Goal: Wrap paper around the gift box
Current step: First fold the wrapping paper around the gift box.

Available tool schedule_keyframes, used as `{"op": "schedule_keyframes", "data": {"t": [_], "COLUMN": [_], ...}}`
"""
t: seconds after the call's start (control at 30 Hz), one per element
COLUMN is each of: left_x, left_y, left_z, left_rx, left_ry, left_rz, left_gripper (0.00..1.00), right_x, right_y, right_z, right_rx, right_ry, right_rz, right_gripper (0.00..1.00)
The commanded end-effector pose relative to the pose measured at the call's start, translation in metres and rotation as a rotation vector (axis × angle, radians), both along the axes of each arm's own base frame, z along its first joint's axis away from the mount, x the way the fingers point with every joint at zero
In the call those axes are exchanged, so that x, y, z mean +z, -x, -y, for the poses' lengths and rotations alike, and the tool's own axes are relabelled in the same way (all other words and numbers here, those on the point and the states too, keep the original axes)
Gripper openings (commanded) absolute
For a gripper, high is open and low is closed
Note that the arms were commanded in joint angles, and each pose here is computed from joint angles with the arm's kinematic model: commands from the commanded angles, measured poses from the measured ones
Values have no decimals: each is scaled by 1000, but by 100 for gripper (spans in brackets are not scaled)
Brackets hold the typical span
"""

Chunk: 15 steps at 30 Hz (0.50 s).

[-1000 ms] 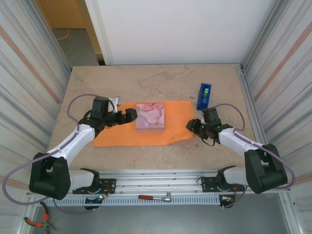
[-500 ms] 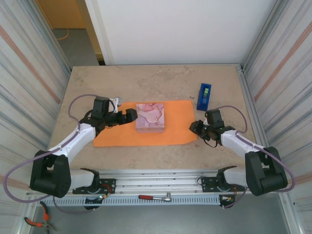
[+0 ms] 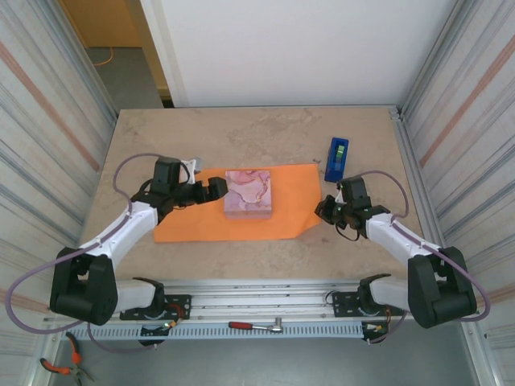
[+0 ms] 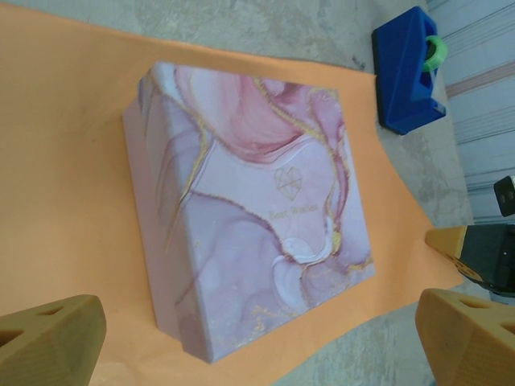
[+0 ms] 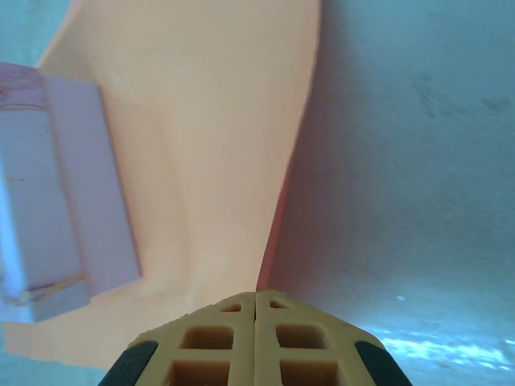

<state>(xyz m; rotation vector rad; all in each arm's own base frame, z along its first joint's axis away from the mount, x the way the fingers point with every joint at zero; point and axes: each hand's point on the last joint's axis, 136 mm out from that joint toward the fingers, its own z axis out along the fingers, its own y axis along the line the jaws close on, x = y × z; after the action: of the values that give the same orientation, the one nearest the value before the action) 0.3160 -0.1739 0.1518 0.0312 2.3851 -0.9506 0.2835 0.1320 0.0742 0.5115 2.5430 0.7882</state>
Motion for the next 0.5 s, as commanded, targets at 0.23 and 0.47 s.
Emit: {"op": "schedule_keyframes", "data": {"t": [0.23, 0.47], "left_x": [48, 62], "left_y": [-14, -24], "left_z": [41, 77], "left_rx": [-79, -131], "left_ry": [77, 79], "left_rz": [38, 51], "left_gripper": [97, 97], "right_x": [60, 86], "right_y": [-9, -3], "right_z": [-67, -113], "right_rx": [179, 293], "right_ry": [-35, -65], "right_rz": [95, 152], "right_gripper": [0, 0]}}
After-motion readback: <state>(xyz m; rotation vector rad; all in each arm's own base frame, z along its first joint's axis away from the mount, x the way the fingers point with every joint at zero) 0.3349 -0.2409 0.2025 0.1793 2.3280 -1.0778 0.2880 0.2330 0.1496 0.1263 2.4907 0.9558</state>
